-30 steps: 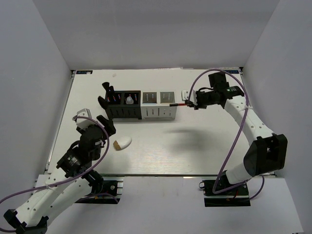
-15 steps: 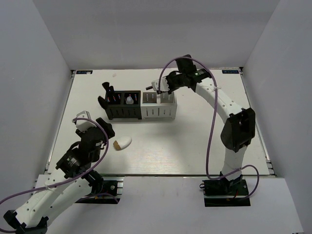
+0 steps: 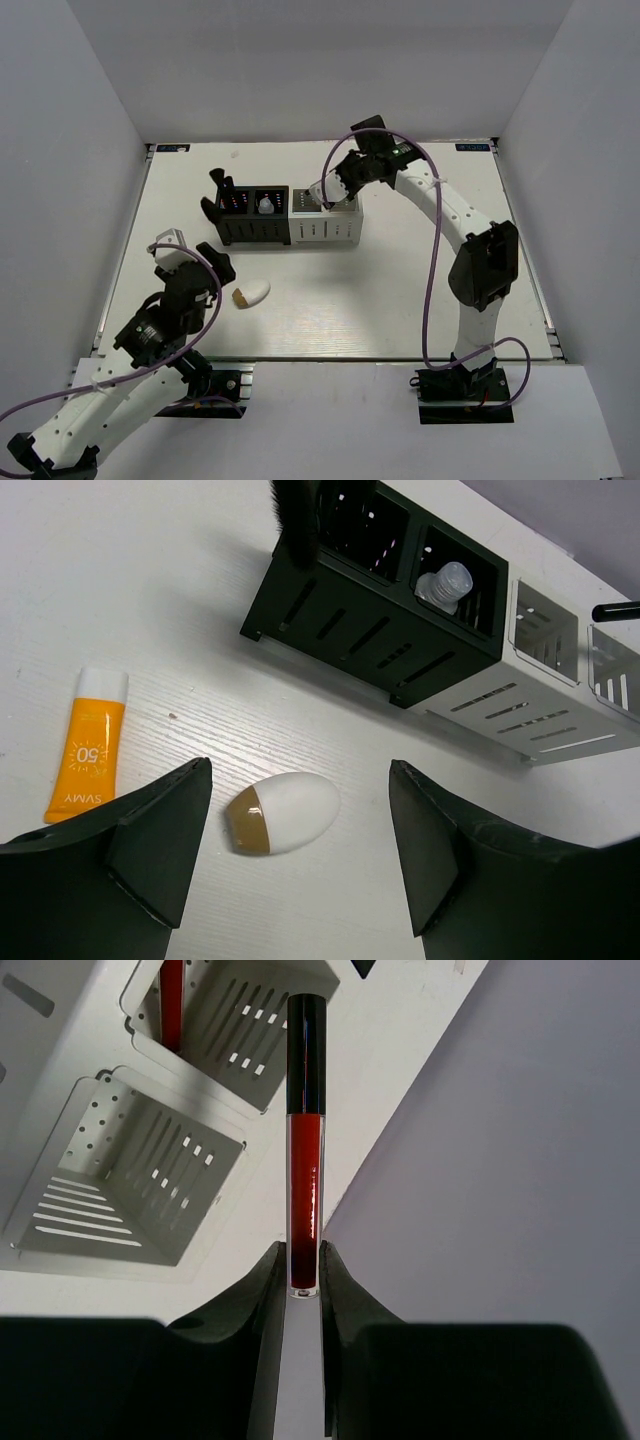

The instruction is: Organize the makeup

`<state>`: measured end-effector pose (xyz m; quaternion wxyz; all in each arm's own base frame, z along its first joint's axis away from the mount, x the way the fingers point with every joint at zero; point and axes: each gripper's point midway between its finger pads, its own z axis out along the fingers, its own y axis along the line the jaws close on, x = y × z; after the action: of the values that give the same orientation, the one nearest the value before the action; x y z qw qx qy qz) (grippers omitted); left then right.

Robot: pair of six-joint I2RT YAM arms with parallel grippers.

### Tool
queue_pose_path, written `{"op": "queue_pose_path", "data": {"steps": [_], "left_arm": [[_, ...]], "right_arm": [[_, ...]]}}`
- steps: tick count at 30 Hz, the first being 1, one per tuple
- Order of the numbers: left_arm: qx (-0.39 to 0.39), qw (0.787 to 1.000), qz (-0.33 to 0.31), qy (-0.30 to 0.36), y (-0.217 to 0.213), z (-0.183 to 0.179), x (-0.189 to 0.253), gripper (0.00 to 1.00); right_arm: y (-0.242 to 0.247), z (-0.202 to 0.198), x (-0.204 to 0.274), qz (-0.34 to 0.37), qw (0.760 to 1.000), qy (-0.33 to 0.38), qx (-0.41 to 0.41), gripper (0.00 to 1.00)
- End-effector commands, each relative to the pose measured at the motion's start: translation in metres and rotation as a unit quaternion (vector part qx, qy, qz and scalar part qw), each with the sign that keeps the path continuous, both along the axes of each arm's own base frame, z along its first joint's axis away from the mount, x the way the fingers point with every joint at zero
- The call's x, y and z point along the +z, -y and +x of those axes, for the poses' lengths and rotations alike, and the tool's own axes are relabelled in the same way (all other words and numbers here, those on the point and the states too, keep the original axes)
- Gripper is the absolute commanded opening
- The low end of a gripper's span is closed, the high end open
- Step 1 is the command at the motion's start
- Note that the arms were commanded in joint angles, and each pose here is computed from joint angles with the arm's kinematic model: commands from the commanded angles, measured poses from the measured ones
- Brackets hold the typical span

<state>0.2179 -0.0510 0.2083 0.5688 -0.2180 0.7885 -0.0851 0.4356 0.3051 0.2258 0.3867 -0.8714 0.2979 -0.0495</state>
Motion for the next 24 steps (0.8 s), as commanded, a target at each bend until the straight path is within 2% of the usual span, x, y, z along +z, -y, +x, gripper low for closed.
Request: {"op": "queue_pose_path", "data": {"steps": [1, 16, 20, 21, 24], "left_arm": [[-0.009, 1.000, 0.004, 0.000, 0.005, 0.004, -0.001, 0.81], [-0.006, 1.000, 0.009, 0.000, 0.002, 0.002, -0.001, 0.83], [-0.007, 1.000, 0.009, -0.004, 0.004, 0.003, -0.004, 0.84], [-0.008, 1.000, 0.011, -0.005, 0.005, 0.004, -0.005, 0.85], [-0.011, 1.000, 0.016, -0.013, 0.007, 0.006, -0.008, 0.86]], "right_arm": [[-0.013, 0.000, 0.001, -0.021, 0.999, 0.027, 0.024, 0.00], [-0.035, -0.006, -0.028, -0.061, 0.997, 0.029, 0.048, 0.01], [-0.038, -0.010, -0.032, -0.061, 0.997, 0.026, 0.051, 0.17], [-0.039, -0.010, -0.031, -0.059, 0.997, 0.027, 0.051, 0.26], [-0.042, -0.013, -0.028, -0.052, 0.997, 0.025, 0.052, 0.38]]}}
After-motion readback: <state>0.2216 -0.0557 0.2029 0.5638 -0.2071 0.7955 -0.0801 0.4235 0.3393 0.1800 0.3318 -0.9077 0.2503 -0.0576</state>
